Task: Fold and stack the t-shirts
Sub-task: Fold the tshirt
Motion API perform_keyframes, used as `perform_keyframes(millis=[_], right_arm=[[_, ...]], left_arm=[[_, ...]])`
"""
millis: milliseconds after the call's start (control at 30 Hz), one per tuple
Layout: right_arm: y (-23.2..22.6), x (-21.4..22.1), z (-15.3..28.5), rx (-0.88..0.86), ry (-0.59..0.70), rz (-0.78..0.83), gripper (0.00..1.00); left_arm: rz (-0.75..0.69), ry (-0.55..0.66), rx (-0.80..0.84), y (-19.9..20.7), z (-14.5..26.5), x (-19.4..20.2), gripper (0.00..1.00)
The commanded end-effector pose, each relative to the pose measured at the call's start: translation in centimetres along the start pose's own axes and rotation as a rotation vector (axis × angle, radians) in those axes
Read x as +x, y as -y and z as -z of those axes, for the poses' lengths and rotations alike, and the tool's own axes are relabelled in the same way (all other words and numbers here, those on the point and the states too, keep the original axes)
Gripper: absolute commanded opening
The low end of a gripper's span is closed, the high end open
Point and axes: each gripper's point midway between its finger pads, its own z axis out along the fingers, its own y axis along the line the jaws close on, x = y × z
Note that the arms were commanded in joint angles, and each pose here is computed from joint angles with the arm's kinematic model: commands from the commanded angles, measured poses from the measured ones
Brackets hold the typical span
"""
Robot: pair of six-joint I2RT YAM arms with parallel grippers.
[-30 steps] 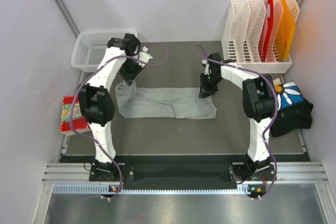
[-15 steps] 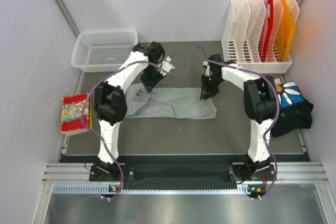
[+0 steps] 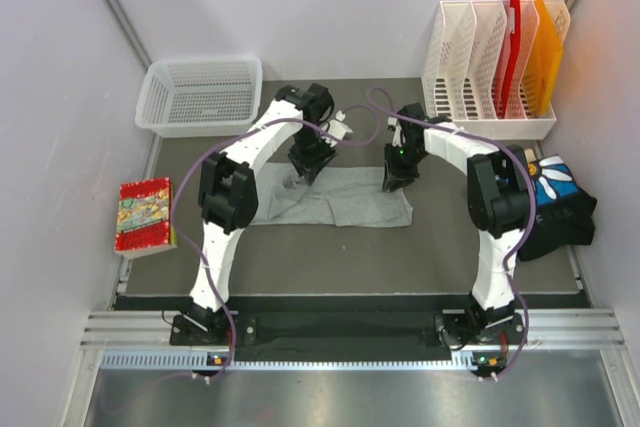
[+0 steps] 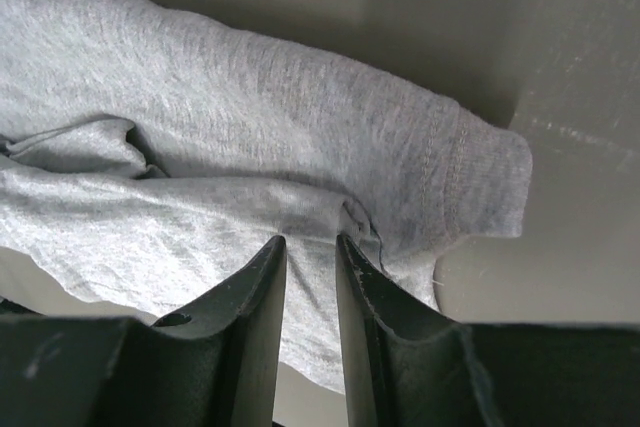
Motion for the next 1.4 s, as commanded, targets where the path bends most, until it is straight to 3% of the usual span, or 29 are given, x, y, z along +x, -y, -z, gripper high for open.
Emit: perform_keyframes(millis=[0, 100, 133, 333, 433, 567, 733, 1100, 1367], right_arm=[[-1.1, -0.6, 2.3, -0.021, 0.057, 0.032, 0.28], [-1.1, -0.6, 2.3, -0.022, 0.055, 0.034, 0.29], [-1.2, -0.7, 2.3, -0.022, 0.057, 0.035, 0.29], [-1.3, -0.2, 2.4, -0.018, 0.056, 0.04, 0.29], [-1.0, 0.0, 2.5, -0.006, 0.055, 0.041, 0.29], [-1.0, 0.0, 2.7, -0.002, 0.055, 0.042, 0.29], [-0.8, -0.1, 3.0, 0.013, 0.051, 0.043, 0.29], [-1.1, -0.4, 3.9, 0.032, 0.05, 0.056, 0.29], [-1.0, 0.0, 4.3, 0.045, 0.041, 0.057, 0.28]], left_arm=[[0.053, -0.075, 0.138, 3.7, 0.9, 1.2, 0.76], [0.062, -0.037, 0.138, 3.7, 1.9, 0.6, 0.92], [0.061, -0.031, 0.131, 3.6, 2.2, 0.6, 0.93], [0.133, 0.04, 0.01, -1.3, 7.1, 3.6, 0.95], [0.243, 0.01, 0.018, -3.8, 7.6, 7.7, 0.95], [0.394, -0.052, 0.089, -5.2, 5.1, 13.7, 0.92], [0.502, -0.025, 0.128, -6.7, 5.0, 17.1, 0.93], [0.552, 0.041, 0.354, -6.8, 1.1, 14.9, 0.88], [0.557, 0.08, 0.328, -8.8, -1.8, 13.8, 0.86]])
